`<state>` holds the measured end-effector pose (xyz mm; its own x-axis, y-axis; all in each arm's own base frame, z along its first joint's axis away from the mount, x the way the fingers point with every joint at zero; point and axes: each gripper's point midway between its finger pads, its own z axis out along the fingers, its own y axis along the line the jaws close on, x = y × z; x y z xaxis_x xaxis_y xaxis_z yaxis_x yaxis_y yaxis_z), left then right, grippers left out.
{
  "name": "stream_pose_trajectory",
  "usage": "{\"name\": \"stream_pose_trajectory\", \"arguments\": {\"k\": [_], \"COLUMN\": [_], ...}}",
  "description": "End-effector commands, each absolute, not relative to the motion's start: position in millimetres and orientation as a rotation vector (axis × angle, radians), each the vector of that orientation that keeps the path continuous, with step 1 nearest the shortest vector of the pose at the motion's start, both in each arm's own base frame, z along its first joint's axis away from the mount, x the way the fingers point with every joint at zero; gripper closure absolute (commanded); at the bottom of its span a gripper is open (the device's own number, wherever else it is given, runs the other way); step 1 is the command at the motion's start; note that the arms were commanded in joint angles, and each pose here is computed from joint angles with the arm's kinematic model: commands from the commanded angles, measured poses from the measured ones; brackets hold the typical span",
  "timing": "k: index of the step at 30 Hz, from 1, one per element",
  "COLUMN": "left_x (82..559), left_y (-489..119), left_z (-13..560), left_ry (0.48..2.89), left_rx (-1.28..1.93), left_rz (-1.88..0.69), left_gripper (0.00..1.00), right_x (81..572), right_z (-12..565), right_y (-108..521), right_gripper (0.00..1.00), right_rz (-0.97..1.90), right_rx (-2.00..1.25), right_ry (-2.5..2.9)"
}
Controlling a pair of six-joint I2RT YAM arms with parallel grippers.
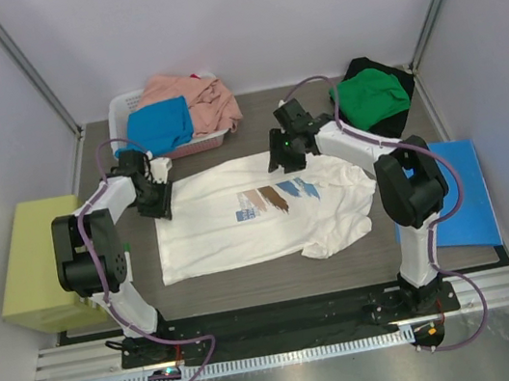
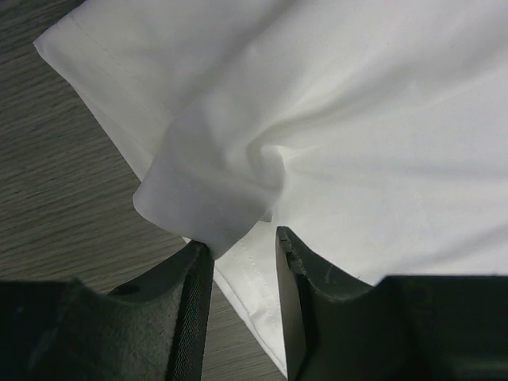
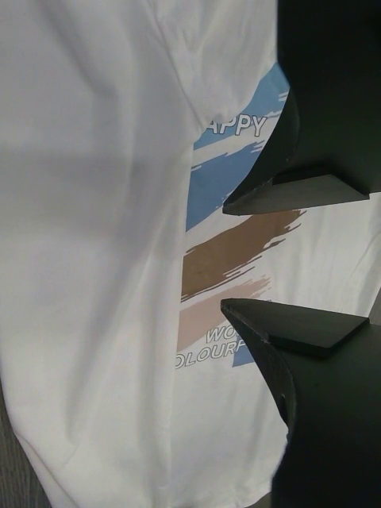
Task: Fold and stack the t-shirts
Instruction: Fold the tshirt
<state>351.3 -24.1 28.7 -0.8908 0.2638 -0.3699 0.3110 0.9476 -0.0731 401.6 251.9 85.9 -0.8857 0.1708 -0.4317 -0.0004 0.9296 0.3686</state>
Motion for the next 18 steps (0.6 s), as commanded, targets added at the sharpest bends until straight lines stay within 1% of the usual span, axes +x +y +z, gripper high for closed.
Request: {"name": "stream_pose_trajectory", "arguments": {"k": [1, 3, 4, 5, 6, 7, 16, 18], "left_x": [361, 360, 360, 360, 361, 361, 364, 362], "left_y": [-24, -23, -22, -21, -20, -19, -16, -16], "left_z": [43, 43, 44, 46, 48, 49, 56, 56], "left_ry": [2.681, 2.685, 2.683, 2.679, 2.675, 2.674, 2.663, 2.666], "left_rx": [0.421, 0.423, 0.426, 0.429, 0.426, 0.425, 0.432, 0.433], "left_rz": [-0.19, -0.176, -0.17, -0.162, -0.154, -0.15, -0.113, -0.114], "left_gripper": [0.62, 0.62, 0.64, 0.68, 0.9, 1.0, 1.0, 1.0], "right_x": [404, 404, 403, 403, 403, 402, 401, 400], "right_z": [88, 87, 85, 84, 83, 80, 58, 51], "right_y": [252, 252, 251, 249, 248, 246, 216, 206], "right_gripper": [0.48, 0.48, 0.48, 0.48, 0.48, 0.48, 0.49, 0.49], "right_rz": [0.493, 0.495, 0.495, 0.489, 0.489, 0.483, 0.442, 0.396], "right_rx": [0.107, 0.11, 0.112, 0.117, 0.119, 0.122, 0.224, 0.245], "right_ry": [2.599, 2.599, 2.602, 2.606, 2.604, 2.611, 2.636, 2.643]}}
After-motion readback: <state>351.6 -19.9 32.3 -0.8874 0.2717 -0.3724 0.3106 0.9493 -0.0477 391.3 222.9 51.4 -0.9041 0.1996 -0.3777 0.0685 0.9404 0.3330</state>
